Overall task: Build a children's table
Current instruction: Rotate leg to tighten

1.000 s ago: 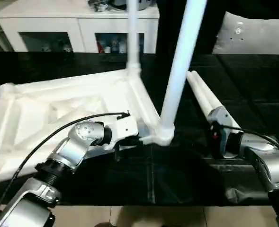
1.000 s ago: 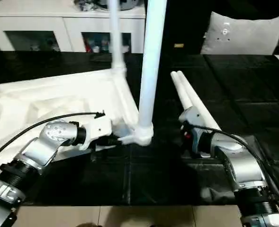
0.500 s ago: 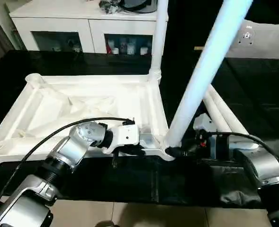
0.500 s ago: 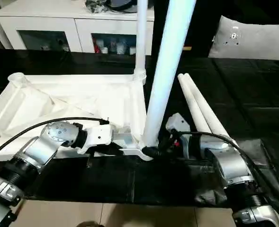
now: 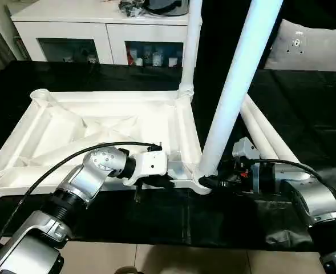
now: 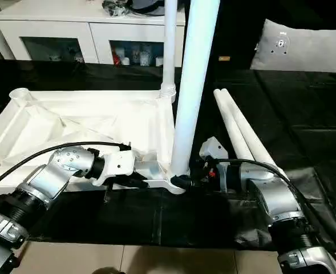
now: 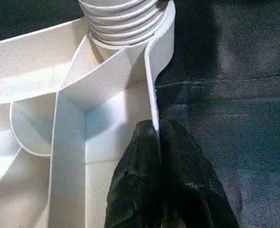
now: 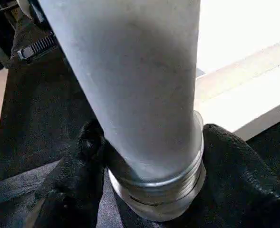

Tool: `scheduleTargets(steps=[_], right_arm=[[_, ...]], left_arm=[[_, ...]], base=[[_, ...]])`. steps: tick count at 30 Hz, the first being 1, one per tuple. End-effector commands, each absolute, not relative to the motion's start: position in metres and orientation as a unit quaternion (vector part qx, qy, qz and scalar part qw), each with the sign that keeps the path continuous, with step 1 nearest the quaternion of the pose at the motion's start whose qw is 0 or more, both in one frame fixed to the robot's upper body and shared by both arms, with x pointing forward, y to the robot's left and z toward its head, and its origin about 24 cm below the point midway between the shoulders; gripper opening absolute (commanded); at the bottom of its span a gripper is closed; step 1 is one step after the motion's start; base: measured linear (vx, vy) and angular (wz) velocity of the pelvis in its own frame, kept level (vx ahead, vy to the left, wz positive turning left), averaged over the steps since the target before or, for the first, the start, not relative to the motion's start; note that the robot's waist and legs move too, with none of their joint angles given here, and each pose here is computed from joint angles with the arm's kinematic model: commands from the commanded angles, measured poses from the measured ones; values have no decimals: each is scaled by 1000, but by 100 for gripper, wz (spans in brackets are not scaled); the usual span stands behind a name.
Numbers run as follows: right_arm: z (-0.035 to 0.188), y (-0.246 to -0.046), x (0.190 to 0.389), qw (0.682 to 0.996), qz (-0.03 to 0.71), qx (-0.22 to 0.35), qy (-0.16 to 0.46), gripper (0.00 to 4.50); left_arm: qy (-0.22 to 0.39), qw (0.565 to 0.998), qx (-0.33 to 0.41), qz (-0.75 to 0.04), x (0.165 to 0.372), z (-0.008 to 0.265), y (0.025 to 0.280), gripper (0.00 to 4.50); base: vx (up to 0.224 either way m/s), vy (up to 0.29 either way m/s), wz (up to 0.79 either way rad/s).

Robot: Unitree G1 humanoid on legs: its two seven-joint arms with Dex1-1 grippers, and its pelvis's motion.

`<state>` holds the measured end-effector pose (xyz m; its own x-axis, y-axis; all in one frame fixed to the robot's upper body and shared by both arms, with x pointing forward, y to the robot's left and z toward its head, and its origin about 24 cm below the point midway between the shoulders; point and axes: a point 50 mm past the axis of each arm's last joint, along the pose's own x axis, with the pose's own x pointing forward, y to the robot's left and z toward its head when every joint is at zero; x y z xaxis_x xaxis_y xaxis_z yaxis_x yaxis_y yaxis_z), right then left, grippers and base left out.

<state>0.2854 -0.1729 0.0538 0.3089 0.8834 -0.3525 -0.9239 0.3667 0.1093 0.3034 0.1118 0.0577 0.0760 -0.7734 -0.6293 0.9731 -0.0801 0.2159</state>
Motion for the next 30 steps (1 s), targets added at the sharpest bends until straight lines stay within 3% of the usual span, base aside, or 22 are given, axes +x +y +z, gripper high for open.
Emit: scheduleTargets(steps=[1,14,20,25,29,30], right_arm=[[51,-167,283,796,575,-52,182,270],[37,-172,282,750,583,-71,304,269],[35,-168,282,746,585,-79,308,269],[32,-164,281,763,569,-67,298,269],[19,-158,286,836,468,-15,287,269],[19,-157,286,839,463,-12,288,269]], left_arm=[[184,609,335,-695,292,44,108,0],[202,589,337,-706,289,42,111,0],[200,593,335,-705,288,42,110,0],[203,619,308,-694,288,42,108,0],[212,687,219,-660,286,42,95,0],[212,690,214,-658,286,42,95,0]], base=[[0,0,0],[0,0,0],[0,0,0],[0,0,0],[0,0,0],[0,0,0]])
